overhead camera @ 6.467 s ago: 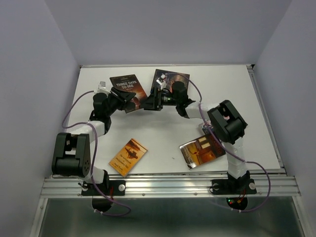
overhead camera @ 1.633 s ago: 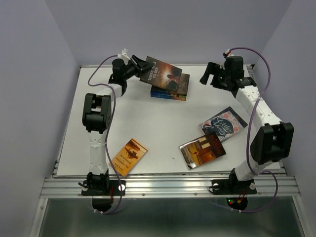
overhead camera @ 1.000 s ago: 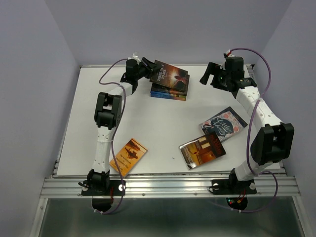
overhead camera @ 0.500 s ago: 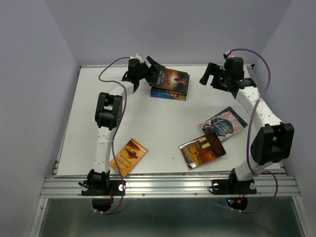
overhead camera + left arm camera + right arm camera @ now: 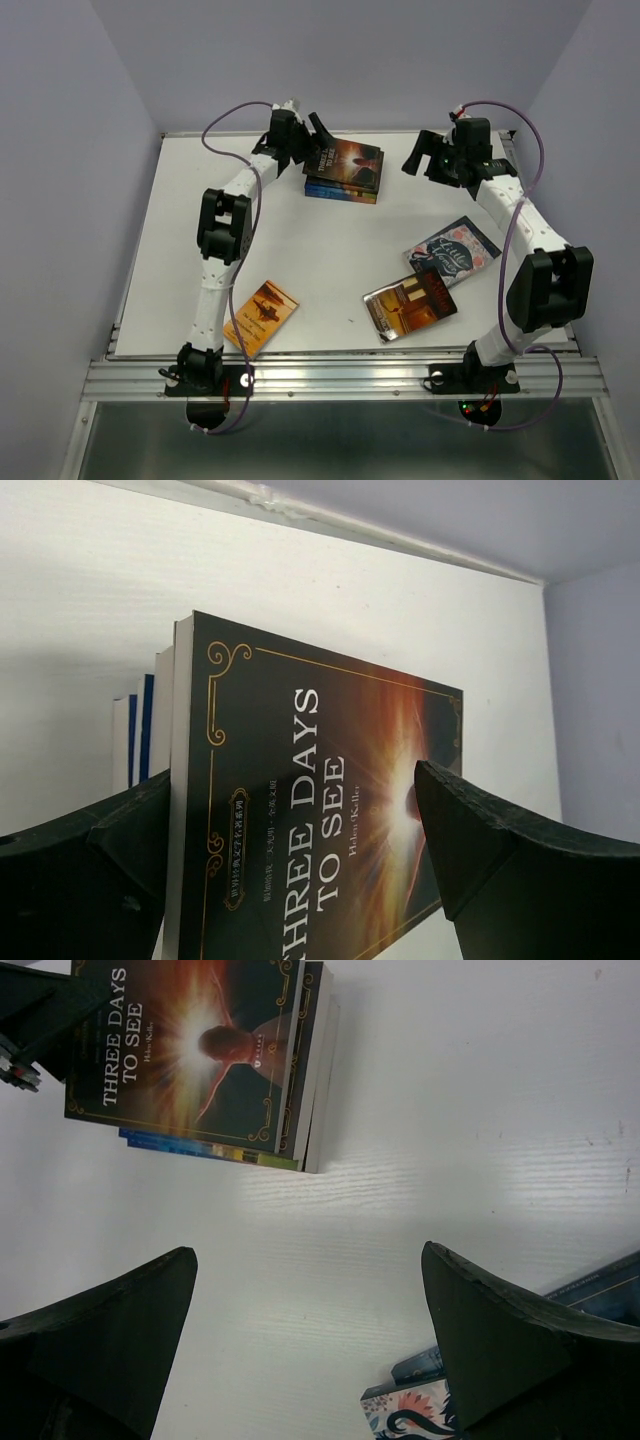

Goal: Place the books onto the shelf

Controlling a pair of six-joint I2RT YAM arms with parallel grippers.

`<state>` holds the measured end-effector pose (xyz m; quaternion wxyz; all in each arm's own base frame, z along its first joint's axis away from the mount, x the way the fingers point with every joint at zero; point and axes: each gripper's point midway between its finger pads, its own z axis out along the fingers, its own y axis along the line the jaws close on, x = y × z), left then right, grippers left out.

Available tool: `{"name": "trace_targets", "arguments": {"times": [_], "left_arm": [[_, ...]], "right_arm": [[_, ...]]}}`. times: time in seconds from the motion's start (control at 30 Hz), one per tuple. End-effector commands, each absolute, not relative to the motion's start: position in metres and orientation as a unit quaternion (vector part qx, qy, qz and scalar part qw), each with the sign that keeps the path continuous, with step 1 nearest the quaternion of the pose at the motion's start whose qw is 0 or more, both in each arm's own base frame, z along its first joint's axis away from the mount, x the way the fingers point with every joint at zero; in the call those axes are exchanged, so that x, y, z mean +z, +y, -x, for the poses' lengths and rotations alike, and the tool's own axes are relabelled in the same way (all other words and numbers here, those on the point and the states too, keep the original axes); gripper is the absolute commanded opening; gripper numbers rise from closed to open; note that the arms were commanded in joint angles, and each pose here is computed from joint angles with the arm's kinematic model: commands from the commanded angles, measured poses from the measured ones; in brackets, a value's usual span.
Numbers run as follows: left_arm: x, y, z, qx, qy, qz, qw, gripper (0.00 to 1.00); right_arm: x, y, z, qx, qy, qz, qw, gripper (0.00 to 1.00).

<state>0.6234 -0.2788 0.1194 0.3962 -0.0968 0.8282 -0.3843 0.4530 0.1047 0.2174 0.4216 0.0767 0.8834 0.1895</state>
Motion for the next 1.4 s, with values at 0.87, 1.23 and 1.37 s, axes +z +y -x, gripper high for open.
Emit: {"name": "trace_targets", "arguments": {"times": [0.87, 1.23, 1.37], "left_arm": [[0.173, -0.245, -0.617, -0.243, 0.855, 0.072, 0.453, 0.99], [0.184, -0.271, -0.605, -0.268, 0.851, 0.04, 0.45, 0.99], [0.18, -0.28, -0.602, -0.274, 0.853, 0.034, 0.444, 0.99]], "right_arm": [[0.203, 0.118, -0.458, 0.225, 0.885, -0.046, 0.406, 1.0], [0.203, 0.12, -0.46, 0.228, 0.884, -0.039, 0.406, 1.0], [0.202, 0.12, -0.459, 0.228, 0.885, -0.04, 0.405, 1.0]]}}
